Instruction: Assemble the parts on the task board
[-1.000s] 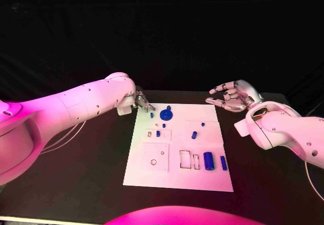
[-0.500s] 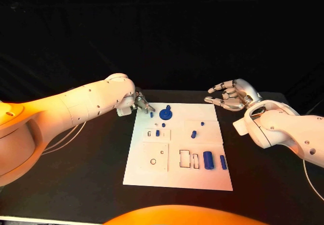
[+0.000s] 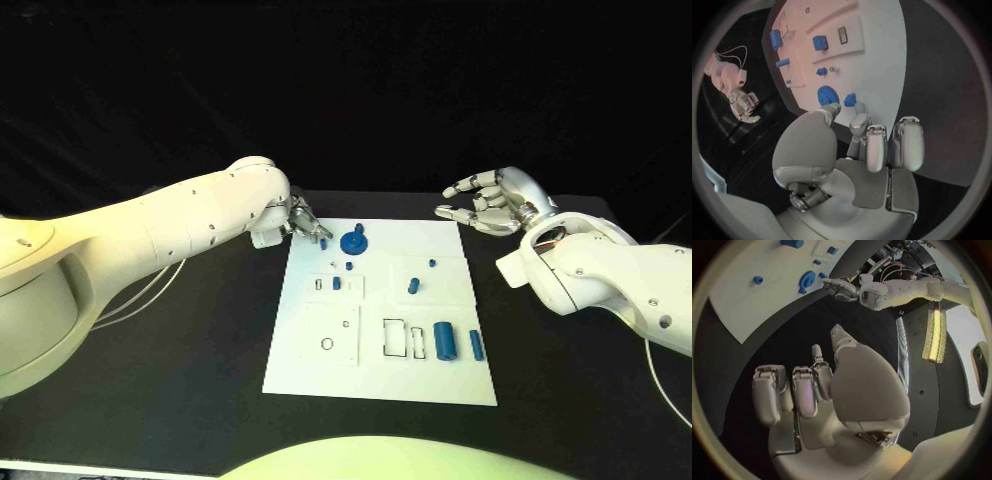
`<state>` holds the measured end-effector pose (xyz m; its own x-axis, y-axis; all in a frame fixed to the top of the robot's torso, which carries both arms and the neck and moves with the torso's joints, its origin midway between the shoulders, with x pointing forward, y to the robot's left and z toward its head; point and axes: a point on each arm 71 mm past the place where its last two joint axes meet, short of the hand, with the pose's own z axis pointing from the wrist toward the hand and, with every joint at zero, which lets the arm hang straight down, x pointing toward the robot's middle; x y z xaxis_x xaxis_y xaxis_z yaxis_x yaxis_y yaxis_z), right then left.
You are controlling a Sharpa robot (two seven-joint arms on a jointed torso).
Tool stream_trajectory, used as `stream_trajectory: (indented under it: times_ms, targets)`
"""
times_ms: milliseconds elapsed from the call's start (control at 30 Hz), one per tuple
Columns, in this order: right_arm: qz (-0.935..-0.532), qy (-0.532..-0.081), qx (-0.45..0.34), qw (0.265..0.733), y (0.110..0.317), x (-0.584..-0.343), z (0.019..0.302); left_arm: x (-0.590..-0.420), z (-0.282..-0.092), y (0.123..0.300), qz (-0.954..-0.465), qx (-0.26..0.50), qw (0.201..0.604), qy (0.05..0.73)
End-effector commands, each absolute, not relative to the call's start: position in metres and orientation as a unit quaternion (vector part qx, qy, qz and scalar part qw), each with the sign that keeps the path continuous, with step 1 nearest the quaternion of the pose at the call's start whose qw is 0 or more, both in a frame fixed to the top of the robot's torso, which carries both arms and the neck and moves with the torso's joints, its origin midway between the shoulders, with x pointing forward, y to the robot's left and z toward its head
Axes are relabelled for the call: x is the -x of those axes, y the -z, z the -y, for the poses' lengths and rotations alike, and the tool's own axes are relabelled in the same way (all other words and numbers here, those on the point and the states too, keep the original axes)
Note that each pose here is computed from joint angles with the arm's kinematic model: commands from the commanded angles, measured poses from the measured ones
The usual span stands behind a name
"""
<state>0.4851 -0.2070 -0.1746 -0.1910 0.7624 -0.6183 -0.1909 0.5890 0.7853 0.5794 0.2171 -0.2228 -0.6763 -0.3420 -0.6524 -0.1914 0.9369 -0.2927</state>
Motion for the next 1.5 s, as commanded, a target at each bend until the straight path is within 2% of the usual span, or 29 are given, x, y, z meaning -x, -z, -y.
stream_trajectory:
  times_ms: [33,933,1500]
  targets:
    - [-0.662,-0.402,-0.211,0.596,0.1745,-0.4848,0.2053,-0.5784,-0.2132,0.2236,-0.914,0.141,0.365,0.111]
    - [-0.662,-0.403,-0.210,0.596,0.1746,-0.4849,0.2043,-0.5785,-0.2134,0.2263,-0.917,0.143,0.356,0.112]
    - [-0.664,-0.402,-0.210,0.594,0.1751,-0.4853,0.2045,-0.5792,-0.2159,0.2255,-0.910,0.167,0.355,0.136]
